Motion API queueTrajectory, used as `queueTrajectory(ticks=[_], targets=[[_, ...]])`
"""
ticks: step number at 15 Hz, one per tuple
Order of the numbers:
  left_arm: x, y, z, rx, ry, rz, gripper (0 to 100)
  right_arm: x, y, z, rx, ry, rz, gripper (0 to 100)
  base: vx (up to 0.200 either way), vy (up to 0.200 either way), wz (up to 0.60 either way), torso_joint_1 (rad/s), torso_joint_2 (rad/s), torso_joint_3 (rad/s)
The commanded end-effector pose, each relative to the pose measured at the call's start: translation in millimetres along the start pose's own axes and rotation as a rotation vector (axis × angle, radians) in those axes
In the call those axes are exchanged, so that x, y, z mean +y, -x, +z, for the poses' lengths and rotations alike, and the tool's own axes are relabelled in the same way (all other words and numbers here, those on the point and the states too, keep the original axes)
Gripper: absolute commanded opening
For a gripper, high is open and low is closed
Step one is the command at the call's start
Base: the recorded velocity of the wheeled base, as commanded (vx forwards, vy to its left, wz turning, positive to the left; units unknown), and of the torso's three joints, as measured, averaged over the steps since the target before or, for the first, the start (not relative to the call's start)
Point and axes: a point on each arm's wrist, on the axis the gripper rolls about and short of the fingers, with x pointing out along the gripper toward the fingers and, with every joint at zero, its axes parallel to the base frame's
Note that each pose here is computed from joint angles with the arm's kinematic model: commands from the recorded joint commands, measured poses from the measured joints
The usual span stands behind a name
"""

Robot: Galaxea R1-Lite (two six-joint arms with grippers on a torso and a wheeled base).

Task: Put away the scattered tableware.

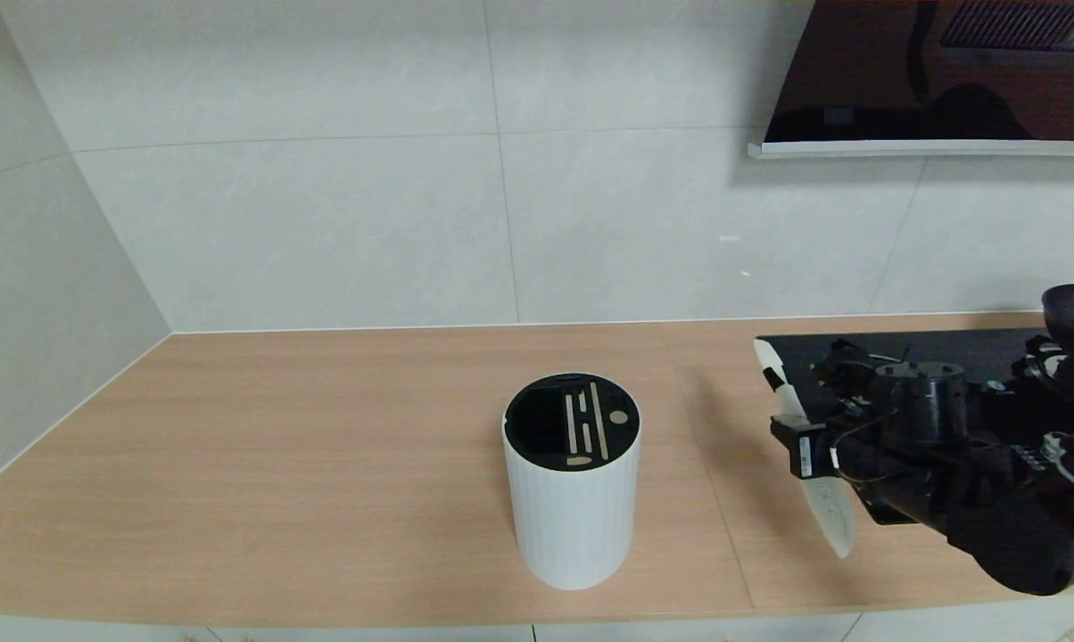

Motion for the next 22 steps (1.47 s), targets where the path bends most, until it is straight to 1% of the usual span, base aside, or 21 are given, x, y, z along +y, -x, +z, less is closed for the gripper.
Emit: queueTrajectory(ticks=[1, 2, 3, 4, 5, 6, 7, 8, 9, 10, 11, 12, 13, 14, 15, 16, 17, 18, 20, 21, 22], targets=[[0.0, -0.1, 0.2, 0.0, -0.001, 0.001, 100, 14.6, 49.4, 36.9, -0.162, -0.002, 0.073, 0, 0.0, 0.0, 0.0, 0.0, 0.0, 0.0], [0.0, 0.2, 2.6, -0.016, -0.001, 0.001, 100, 16.6, 58.6, 45.1, -0.2, -0.004, 0.088, 0, 0.0, 0.0, 0.0, 0.0, 0.0, 0.0], [-0.1, 3.0, 13.7, -0.069, 0.001, -0.008, 100, 15.8, 66.3, 53.6, -0.233, -0.01, 0.091, 0, 0.0, 0.0, 0.0, 0.0, 0.0, 0.0], [-0.4, 6.7, 23.7, -0.102, 0.0, -0.033, 100, 15.1, 69.7, 60.1, -0.254, -0.014, 0.092, 0, 0.0, 0.0, 0.0, 0.0, 0.0, 0.0], [-2.2, 11.2, 41.8, -0.091, -0.003, -0.16, 100, 15.8, 73.3, 75.9, -0.287, -0.018, 0.099, 0, 0.0, 0.0, 0.0, 0.0, 0.0, 0.0], [-3.8, 12.5, 51.8, -0.05, -0.003, -0.274, 100, 16.7, 74.7, 86.9, -0.304, -0.02, 0.103, 0, 0.0, 0.0, 0.0, 0.0, 0.0, 0.0], [-5.8, 12.6, 68.7, 0.004, 0.007, -0.423, 100, 22.7, 76.3, 100.4, -0.318, -0.02, 0.125, 0, 0.0, 0.0, 0.0, 0.0, 0.0, 0.0], [-8.9, 4.7, 93.7, 0.074, 0.024, -0.562, 100, 35.0, 79.6, 114.5, -0.333, -0.012, 0.166, 0, 0.0, 0.0, 0.0, 0.0, 0.0, 0.0], [-11.1, -6.8, 112.9, 0.11, 0.036, -0.637, 100, 44.6, 81.3, 125.8, -0.352, -0.011, 0.195, 0, 0.0, 0.0, 0.0, 0.0, 0.0, 0.0], [-11.1, -6.8, 112.9, 0.11, 0.036, -0.637, 100, 44.6, 81.3, 125.8, -0.352, -0.011, 0.195, 0, 0.0, 0.0, 0.0, 0.0, 0.0, 0.0], [-14.5, -37.6, 146.4, 0.164, 0.045, -0.702, 100, 61.0, 87.2, 129.6, -0.355, -0.001, 0.252, 0, 0.0, 0.0, 0.0, 0.0, 0.0, 0.0], [-16.7, -67.7, 169.0, 0.168, 0.04, -0.707, 100, 66.0, 88.6, 121.9, -0.332, 0.008, 0.272, 0, 0.0, 0.0, 0.0, 0.0, 0.0, 0.0], [-17.6, -80.1, 176.0, 0.163, 0.04, -0.707, 100, 66.7, 88.2, 119.0, -0.326, 0.013, 0.272, 0, 0.0, 0.0, 0.0, 0.0, 0.0, 0.0], [-20.0, -112.5, 187.3, 0.125, 0.029, -0.709, 100, 70.6, 92.4, 120.3, -0.335, 0.013, 0.29, 0, 0.0, 0.0, 0.0, 0.0, 0.0, 0.0], [-20.7, -119.9, 188.4, 0.112, 0.025, -0.709, 100, 71.5, 93.8, 120.3, -0.336, 0.013, 0.293, 0, 0.0, 0.0, 0.0, 0.0, 0.0, 0.0], [-24.9, -141.6, 184.3, 0.089, 0.038, -0.725, 100, 75.5, 103.3, 119.4, -0.34, 0.017, 0.319, 0, 0.0, 0.0, 0.0, 0.0, 0.0, 0.0], [-28.1, -150.0, 177.8, 0.13, 0.078, -0.741, 100, 77.0, 107.6, 119.9, -0.346, 0.018, 0.33, 0, 0.0, 0.0, 0.0, 0.0, 0.0, 0.0], [-35.8, -156.4, 172.2, 0.178, 0.105, -0.784, 100, 77.8, 112.1, 120.5, -0.353, 0.017, 0.338, 0, 0.0, 0.0, 0.0, 0.0, 0.0, 0.0], [-50.4, -168.5, 166.2, 0.265, 0.18, -0.825, 100, 91.2, 120.5, 115.4, -0.345, 0.031, 0.391, 0, 0.0, 0.0, 0.0, 0.0, 0.0, 0.0], [-51.3, -169.1, 165.9, 0.268, 0.182, -0.828, 100, 91.5, 120.6, 114.9, -0.343, 0.032, 0.393, 0, 0.0, 0.0, 0.0, 0.0, 0.0, 0.0], [-66.3, -180.4, 168.5, 0.291, 0.265, -0.848, 100, 102.1, 123.8, 107.4, -0.322, 0.048, 0.43, 0, 0.0, 0.0, 0.0, 0.0, 0.0, 0.0]])
